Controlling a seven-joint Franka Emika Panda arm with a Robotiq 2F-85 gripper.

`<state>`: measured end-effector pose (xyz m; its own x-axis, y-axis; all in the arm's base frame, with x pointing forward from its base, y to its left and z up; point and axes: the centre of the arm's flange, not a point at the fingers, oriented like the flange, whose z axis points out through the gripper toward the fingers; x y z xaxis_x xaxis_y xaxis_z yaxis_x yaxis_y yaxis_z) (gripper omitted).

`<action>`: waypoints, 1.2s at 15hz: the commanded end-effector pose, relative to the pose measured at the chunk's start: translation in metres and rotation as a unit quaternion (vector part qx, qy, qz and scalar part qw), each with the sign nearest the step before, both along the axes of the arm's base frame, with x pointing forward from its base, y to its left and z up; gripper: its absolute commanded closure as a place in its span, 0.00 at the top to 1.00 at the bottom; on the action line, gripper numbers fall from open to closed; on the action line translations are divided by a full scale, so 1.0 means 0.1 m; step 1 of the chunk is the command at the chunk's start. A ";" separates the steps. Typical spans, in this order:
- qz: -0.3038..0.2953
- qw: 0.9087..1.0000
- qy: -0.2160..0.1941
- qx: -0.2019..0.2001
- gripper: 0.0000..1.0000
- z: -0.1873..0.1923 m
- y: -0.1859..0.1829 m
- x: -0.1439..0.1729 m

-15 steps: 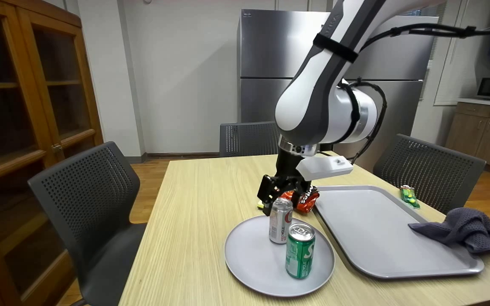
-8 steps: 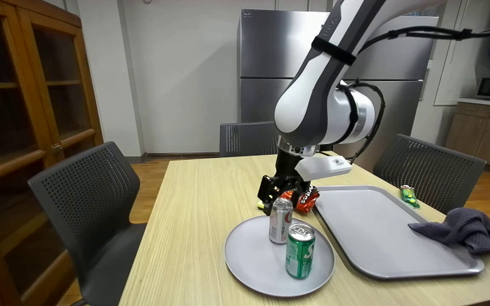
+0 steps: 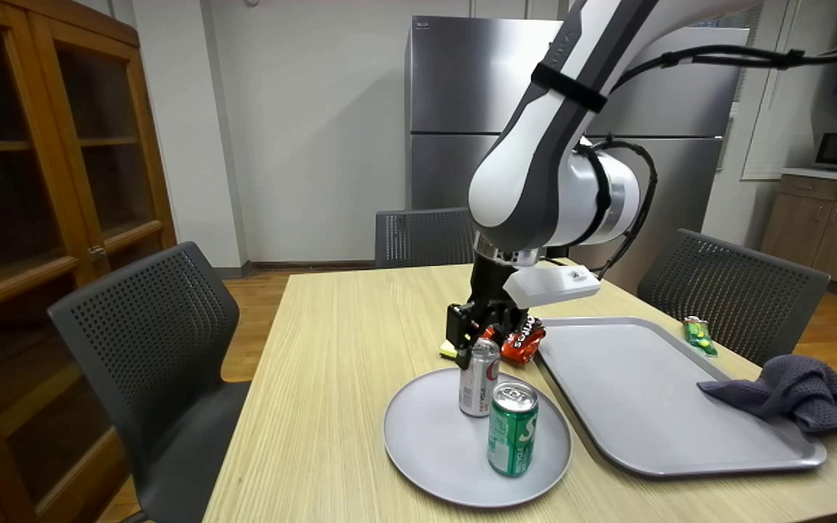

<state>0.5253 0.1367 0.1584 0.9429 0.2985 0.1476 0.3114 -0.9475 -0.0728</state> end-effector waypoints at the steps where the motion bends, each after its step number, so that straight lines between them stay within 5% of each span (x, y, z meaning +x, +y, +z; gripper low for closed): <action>1: -0.001 1.000 -0.001 0.000 0.39 0.10 0.04 0.03; 11: -0.002 0.999 -0.038 0.004 0.39 0.59 -0.07 0.11; 18: -0.043 0.998 -0.050 -0.009 0.39 0.75 -0.47 0.29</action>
<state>0.5469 0.1093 0.2145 0.9372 0.2508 0.2424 0.2687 -0.9622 -0.0434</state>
